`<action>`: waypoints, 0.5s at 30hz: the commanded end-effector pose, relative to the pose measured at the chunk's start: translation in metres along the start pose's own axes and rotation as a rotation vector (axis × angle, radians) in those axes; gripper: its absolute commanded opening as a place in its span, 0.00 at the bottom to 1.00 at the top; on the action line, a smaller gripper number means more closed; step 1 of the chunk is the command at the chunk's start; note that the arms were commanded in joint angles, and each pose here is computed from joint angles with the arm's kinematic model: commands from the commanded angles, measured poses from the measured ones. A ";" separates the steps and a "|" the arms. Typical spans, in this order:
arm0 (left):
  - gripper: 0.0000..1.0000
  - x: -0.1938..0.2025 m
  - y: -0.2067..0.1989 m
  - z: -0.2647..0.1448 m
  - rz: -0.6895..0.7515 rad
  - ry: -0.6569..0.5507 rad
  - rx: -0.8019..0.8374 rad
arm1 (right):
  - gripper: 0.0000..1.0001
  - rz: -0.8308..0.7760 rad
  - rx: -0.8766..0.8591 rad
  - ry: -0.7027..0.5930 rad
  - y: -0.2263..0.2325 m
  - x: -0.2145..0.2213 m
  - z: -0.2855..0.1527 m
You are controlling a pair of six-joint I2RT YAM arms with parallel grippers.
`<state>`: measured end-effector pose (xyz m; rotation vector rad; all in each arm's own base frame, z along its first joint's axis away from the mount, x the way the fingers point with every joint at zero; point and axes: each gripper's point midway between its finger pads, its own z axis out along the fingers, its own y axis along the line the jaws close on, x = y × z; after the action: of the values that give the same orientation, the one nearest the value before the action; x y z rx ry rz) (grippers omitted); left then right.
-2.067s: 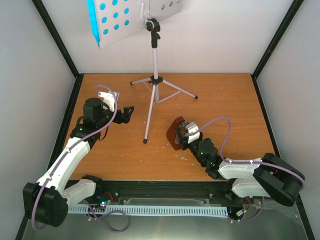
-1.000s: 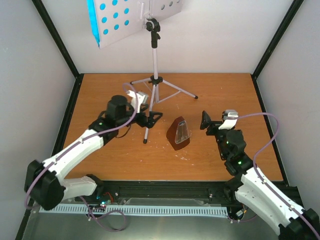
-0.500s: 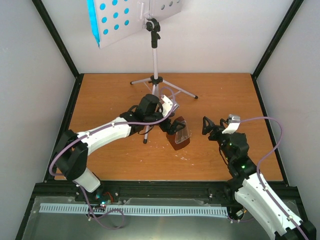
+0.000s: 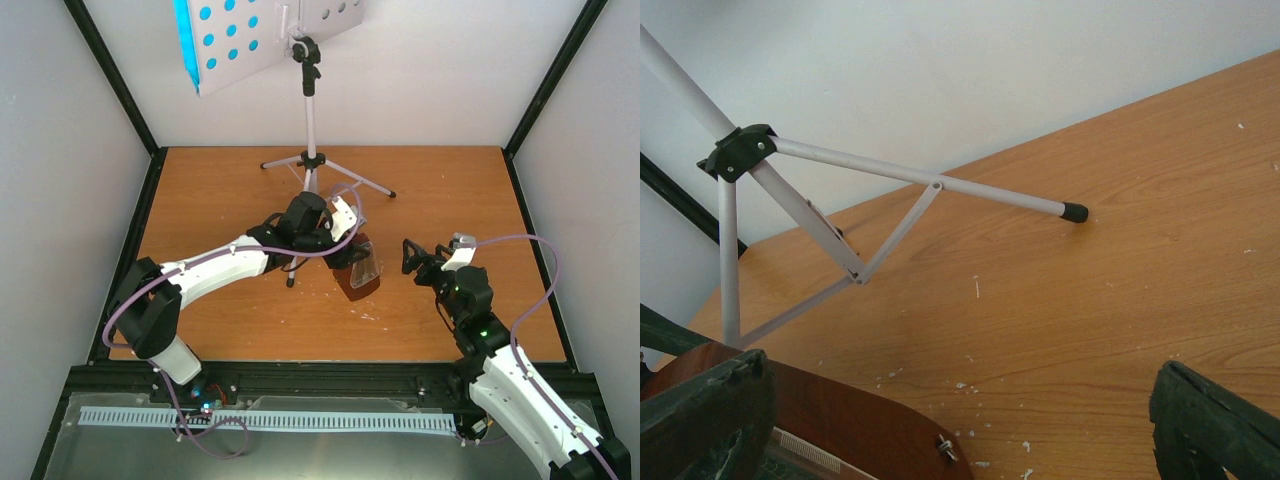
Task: Pack up the instrument practice props
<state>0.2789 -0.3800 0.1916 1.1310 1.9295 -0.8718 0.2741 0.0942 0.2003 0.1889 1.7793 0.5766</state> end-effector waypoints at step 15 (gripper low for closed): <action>0.95 -0.027 -0.011 -0.016 0.039 -0.076 -0.033 | 1.00 -0.121 -0.149 -0.016 0.031 -0.014 -0.010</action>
<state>0.2808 -0.3807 0.1913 1.1400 1.9159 -0.8095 0.2695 0.1012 0.1973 0.1164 1.8013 0.5830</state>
